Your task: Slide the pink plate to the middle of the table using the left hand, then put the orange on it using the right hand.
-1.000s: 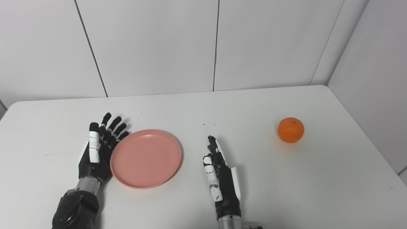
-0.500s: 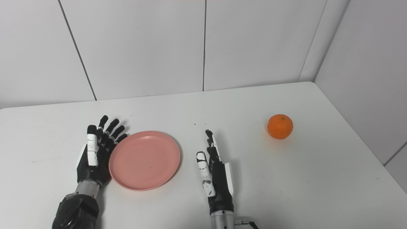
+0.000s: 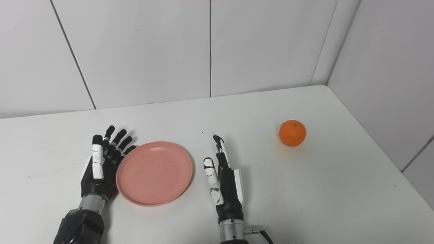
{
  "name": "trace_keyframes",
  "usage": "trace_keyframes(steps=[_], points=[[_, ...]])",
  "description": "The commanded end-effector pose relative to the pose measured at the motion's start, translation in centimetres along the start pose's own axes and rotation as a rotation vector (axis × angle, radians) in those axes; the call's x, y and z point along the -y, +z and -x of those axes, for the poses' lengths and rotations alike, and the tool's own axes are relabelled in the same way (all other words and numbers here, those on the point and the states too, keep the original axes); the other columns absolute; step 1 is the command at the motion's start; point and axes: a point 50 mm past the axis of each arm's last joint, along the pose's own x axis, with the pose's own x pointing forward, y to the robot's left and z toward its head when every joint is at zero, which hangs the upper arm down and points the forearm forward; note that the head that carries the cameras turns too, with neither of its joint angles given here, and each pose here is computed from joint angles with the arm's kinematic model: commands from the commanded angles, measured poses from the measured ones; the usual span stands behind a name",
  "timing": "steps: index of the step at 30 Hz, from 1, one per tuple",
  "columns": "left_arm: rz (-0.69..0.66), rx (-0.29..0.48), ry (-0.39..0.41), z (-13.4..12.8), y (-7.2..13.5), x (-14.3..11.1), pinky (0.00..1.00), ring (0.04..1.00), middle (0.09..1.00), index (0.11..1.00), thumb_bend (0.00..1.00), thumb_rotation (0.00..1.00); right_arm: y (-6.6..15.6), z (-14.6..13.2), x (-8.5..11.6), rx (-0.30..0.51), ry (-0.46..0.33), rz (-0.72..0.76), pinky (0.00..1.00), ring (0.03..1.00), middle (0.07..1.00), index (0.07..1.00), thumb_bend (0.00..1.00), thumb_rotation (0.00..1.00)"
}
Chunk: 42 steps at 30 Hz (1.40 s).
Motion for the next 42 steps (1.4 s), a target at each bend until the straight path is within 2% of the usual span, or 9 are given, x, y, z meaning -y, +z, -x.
trace_keyframes(steps=[1, 10, 16, 25, 31, 34, 38, 40, 42], points=[[0.009, -0.022, -0.010, 0.0, -0.4, 0.9, 0.83, 0.902, 0.928, 1.000, 0.99, 0.87, -1.0, 0.8, -1.5, -0.020, -0.010, -0.037, 1.00, 1.000, 1.000, 0.931, 0.71, 0.99], [0.015, -0.029, -0.014, -0.4, -0.6, 0.8, 0.86, 0.910, 0.934, 1.000, 0.98, 0.87, -1.4, 0.5, -1.3, -0.031, -0.006, -0.032, 0.98, 0.994, 1.000, 0.950, 0.71, 1.00], [0.001, -0.034, -0.007, -0.8, -1.1, 0.4, 0.84, 0.893, 0.926, 1.000, 0.99, 0.87, -1.2, 0.3, -0.2, -0.037, -0.009, -0.038, 0.97, 0.973, 0.984, 0.964, 0.72, 0.99], [0.008, -0.028, -0.007, -1.3, -1.2, -0.2, 0.85, 0.907, 0.938, 1.000, 0.98, 0.88, 3.0, -0.8, 2.6, -0.002, 0.002, 0.008, 0.93, 0.943, 0.944, 0.923, 0.71, 0.94], [0.017, -0.029, 0.001, -1.6, -1.4, -0.5, 0.88, 0.910, 0.935, 1.000, 0.99, 0.88, 7.3, -3.6, 5.8, 0.087, 0.045, 0.234, 0.86, 0.856, 0.817, 0.772, 0.71, 0.97], [0.021, -0.028, 0.001, -1.6, -1.4, -0.6, 0.88, 0.911, 0.936, 1.000, 0.99, 0.87, 8.6, -4.8, 6.6, 0.131, 0.052, 0.290, 0.82, 0.827, 0.798, 0.761, 0.71, 0.95], [0.017, -0.028, 0.001, -1.6, -1.3, -0.7, 0.89, 0.906, 0.935, 1.000, 0.99, 0.87, 10.5, -6.3, 7.7, 0.199, 0.059, 0.407, 0.76, 0.804, 0.789, 0.764, 0.75, 0.95], [0.016, -0.030, 0.002, -1.6, -1.3, -0.7, 0.89, 0.904, 0.935, 1.000, 1.00, 0.87, 11.1, -6.8, 8.2, 0.217, 0.061, 0.433, 0.76, 0.804, 0.790, 0.763, 0.77, 0.94], [0.018, -0.033, 0.003, -1.5, -1.4, -0.7, 0.89, 0.907, 0.937, 1.000, 0.99, 0.88, 11.7, -7.4, 8.7, 0.235, 0.062, 0.461, 0.81, 0.826, 0.801, 0.757, 0.79, 0.91]])
